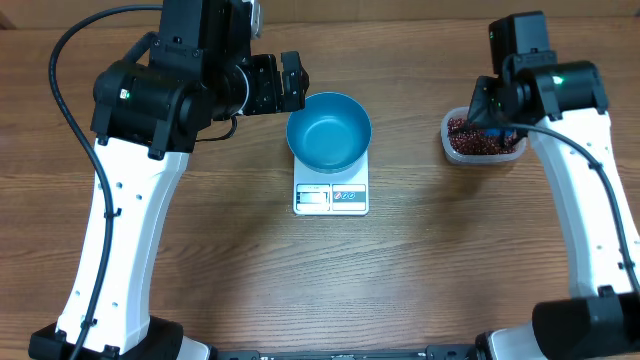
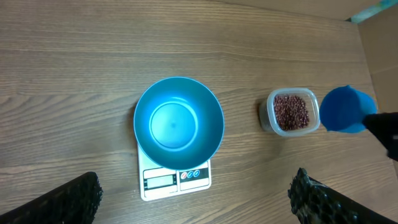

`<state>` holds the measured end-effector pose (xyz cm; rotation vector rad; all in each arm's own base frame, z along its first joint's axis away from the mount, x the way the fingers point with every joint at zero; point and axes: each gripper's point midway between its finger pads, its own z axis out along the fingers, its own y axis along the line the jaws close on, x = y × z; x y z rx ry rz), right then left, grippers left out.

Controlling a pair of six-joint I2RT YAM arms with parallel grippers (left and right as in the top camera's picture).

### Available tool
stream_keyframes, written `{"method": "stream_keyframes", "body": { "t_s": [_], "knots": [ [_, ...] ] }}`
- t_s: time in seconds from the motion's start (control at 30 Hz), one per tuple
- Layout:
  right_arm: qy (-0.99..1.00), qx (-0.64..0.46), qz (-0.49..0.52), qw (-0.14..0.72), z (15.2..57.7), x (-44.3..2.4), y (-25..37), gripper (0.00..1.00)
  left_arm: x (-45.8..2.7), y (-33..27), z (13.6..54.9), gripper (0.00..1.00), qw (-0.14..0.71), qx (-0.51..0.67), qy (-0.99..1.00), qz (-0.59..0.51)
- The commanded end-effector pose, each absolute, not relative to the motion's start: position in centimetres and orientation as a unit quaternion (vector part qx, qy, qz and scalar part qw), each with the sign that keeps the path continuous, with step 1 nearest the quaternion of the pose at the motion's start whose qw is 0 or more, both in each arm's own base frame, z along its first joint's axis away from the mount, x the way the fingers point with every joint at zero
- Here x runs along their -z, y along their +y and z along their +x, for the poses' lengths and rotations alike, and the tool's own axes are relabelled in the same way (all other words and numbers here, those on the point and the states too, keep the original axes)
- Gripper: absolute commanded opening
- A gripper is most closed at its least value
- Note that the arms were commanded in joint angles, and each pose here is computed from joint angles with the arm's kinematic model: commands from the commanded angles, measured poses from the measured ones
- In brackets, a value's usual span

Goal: Scoop item into bowl and weigh 150g on scale
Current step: 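Carry the empty scoop right back over the bean container, then lower the blue scoop into the bean container with the right gripper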

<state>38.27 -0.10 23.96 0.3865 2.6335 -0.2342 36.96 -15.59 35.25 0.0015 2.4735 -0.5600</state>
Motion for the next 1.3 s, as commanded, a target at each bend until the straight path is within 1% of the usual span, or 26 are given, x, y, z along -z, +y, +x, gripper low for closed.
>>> {"method": "stream_keyframes", "body": {
  "t_s": [0.0, 0.17, 0.37, 0.57, 0.83, 1.27],
  "knots": [
    [0.953, 0.096, 0.16, 0.239, 39.0, -24.3, -1.6, 0.04, -35.5, -15.4, 37.2, 0.99, 0.304, 0.206, 0.93, 0.007],
    [0.955, 0.104, 0.175, 0.214, 39.2, -22.9, -3.4, 0.04, -35.4, -15.4, 37.2, 1.0, 0.303, 0.205, 0.931, 0.007],
    [0.954, 0.108, 0.181, 0.215, 39.5, -22.7, -4.5, 0.04, -35.4, -15.4, 37.2, 1.0, 0.303, 0.205, 0.931, 0.007],
    [0.955, 0.103, 0.176, 0.216, 40.0, -22.4, -4.4, 0.04, -35.4, -15.4, 37.1, 0.99, 0.301, 0.205, 0.931, 0.007],
    [0.965, 0.103, 0.164, 0.179, 40.5, -19.7, -4.1, 0.04, -35.2, -15.3, 36.9, 1.0, 0.296, 0.203, 0.933, 0.006],
    [0.968, 0.106, 0.161, 0.164, 40.5, -18.8, -4.1, 0.04, -35.2, -15.3, 36.9, 0.99, 0.296, 0.203, 0.933, 0.006]
  ]
}}
